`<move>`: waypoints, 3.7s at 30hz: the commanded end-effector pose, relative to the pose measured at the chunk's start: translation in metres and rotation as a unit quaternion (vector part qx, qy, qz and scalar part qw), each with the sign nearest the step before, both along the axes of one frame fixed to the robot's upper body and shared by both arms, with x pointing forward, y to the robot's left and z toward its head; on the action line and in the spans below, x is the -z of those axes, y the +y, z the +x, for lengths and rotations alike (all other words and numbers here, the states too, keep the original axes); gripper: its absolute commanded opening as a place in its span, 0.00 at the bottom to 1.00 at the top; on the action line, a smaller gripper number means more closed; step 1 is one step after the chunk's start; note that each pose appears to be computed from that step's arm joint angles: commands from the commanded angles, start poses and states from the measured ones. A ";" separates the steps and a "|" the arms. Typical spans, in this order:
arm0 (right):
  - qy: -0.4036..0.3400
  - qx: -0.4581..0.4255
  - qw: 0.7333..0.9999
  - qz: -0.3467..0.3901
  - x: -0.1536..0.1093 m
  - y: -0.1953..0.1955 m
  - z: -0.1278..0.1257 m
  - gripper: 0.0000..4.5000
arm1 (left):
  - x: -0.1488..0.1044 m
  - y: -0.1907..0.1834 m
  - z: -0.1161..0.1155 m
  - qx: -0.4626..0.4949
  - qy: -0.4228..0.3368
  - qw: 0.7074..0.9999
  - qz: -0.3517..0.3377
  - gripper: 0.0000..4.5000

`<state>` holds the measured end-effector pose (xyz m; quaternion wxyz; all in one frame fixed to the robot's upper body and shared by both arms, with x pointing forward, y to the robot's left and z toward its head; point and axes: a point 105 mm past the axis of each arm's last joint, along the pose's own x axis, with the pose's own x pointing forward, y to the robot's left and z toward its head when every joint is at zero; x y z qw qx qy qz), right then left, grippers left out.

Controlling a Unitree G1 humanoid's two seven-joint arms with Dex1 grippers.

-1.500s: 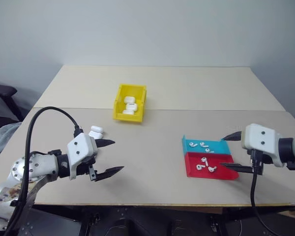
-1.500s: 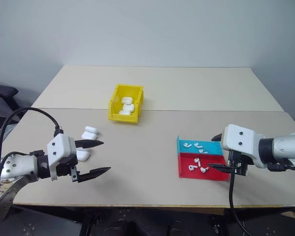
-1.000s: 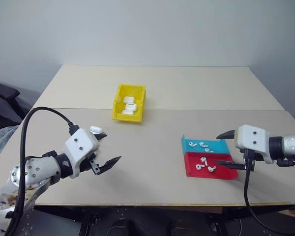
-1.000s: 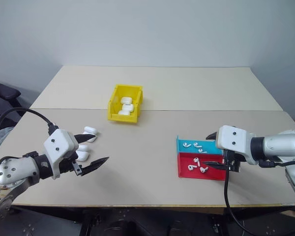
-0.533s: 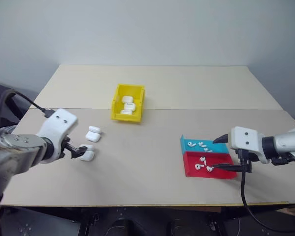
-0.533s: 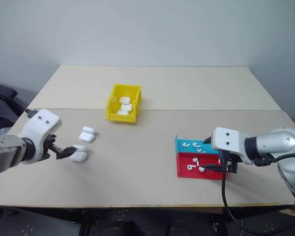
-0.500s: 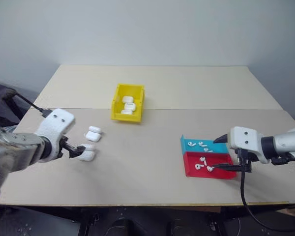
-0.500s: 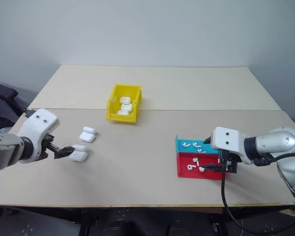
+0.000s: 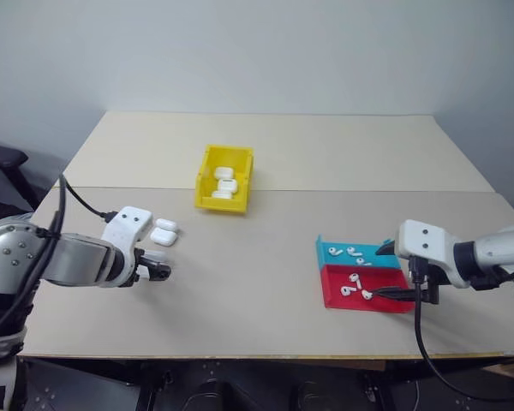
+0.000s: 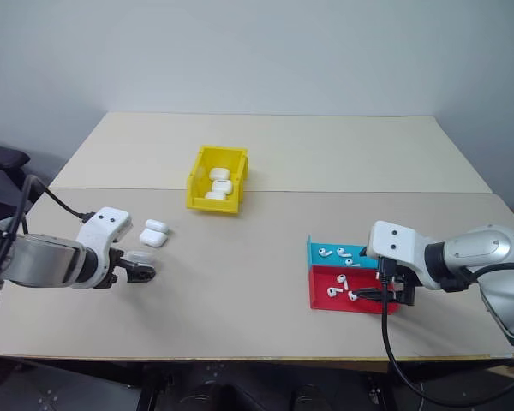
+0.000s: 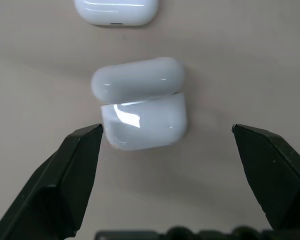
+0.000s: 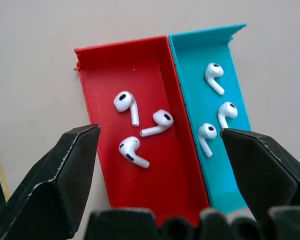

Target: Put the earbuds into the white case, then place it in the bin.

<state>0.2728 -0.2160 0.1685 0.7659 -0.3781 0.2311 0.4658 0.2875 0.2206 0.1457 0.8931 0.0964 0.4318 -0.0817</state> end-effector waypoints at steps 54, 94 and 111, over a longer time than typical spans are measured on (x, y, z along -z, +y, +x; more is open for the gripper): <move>-0.020 0.049 0.999 -0.011 -0.002 -0.011 0.005 1.00 | 0.008 -0.018 0.022 -0.011 -0.029 0.996 0.081 0.60; 0.019 -0.181 0.967 -0.179 0.001 0.054 0.008 0.92 | -0.013 -0.129 -0.041 0.471 -0.550 0.633 -0.275 0.60; 0.043 -0.159 0.966 -0.199 0.024 0.057 0.017 0.59 | -0.008 -0.127 -0.061 0.459 -0.550 0.619 -0.323 0.60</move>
